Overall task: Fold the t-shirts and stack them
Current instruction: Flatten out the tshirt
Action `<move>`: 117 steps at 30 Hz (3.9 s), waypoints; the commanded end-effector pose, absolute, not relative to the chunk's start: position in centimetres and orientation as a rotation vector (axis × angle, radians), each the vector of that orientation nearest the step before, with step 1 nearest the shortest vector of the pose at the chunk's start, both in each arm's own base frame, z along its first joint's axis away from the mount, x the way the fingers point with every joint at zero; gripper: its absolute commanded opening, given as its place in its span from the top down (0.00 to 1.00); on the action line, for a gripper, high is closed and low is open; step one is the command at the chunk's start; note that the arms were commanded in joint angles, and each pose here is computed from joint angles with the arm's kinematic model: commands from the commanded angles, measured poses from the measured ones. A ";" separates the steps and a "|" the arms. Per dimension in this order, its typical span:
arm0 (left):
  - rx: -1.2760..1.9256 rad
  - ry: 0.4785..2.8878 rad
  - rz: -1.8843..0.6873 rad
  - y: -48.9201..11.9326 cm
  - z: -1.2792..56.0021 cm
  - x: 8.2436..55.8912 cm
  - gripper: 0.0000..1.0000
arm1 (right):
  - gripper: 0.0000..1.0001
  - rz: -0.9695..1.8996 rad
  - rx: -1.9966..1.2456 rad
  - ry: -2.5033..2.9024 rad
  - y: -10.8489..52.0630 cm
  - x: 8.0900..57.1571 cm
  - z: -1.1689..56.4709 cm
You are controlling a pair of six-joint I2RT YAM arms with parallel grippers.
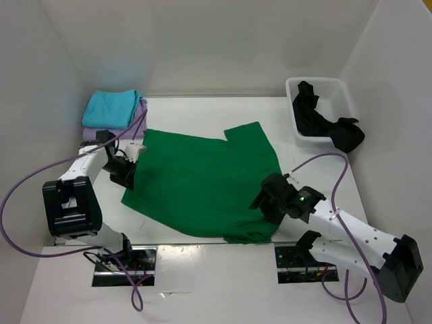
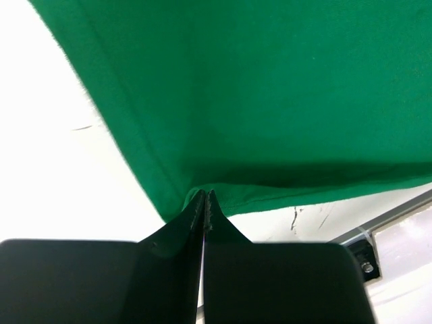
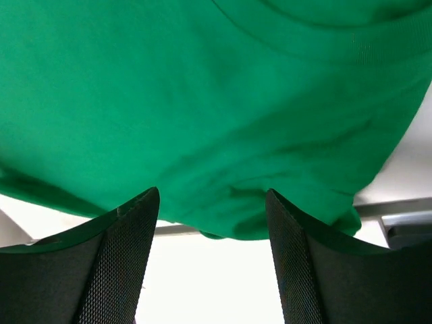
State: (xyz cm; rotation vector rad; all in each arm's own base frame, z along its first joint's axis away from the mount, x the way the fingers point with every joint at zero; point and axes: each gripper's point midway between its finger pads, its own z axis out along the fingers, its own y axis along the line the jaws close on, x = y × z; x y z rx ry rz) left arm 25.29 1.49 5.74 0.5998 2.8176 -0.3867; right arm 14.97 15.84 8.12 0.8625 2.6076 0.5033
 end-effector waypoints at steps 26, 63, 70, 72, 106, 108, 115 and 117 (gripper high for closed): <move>0.457 2.638 -0.513 0.6 8.8 35.2 1.00 | 0.45 -0.157 0.286 2.548 19.5 47.9 6.2; 0.499 2.702 -0.534 -0.3 7.3 30.6 1.00 | 0.52 -0.019 0.643 2.655 12.1 35.8 1.2; 0.528 2.678 -0.463 0.3 8.5 30.8 1.00 | 0.86 -0.002 0.684 2.636 11.4 33.5 2.6; 0.528 2.684 -0.449 0.5 8.7 30.5 1.00 | 0.98 -0.005 0.684 2.639 11.1 32.6 2.8; 0.641 2.191 -0.178 0.3 23.3 30.9 1.00 | 1.00 0.533 0.752 2.122 8.8 25.6 22.3; 0.620 2.312 -0.202 0.5 19.3 28.7 1.00 | 1.00 0.590 0.765 2.132 9.2 23.3 21.8; 0.575 2.438 -0.120 2.7 16.9 25.8 1.00 | 1.00 0.680 0.830 2.262 11.2 19.0 17.9; 0.574 2.454 -0.131 2.8 16.6 26.1 1.00 | 1.00 0.703 0.821 2.234 11.5 19.7 18.6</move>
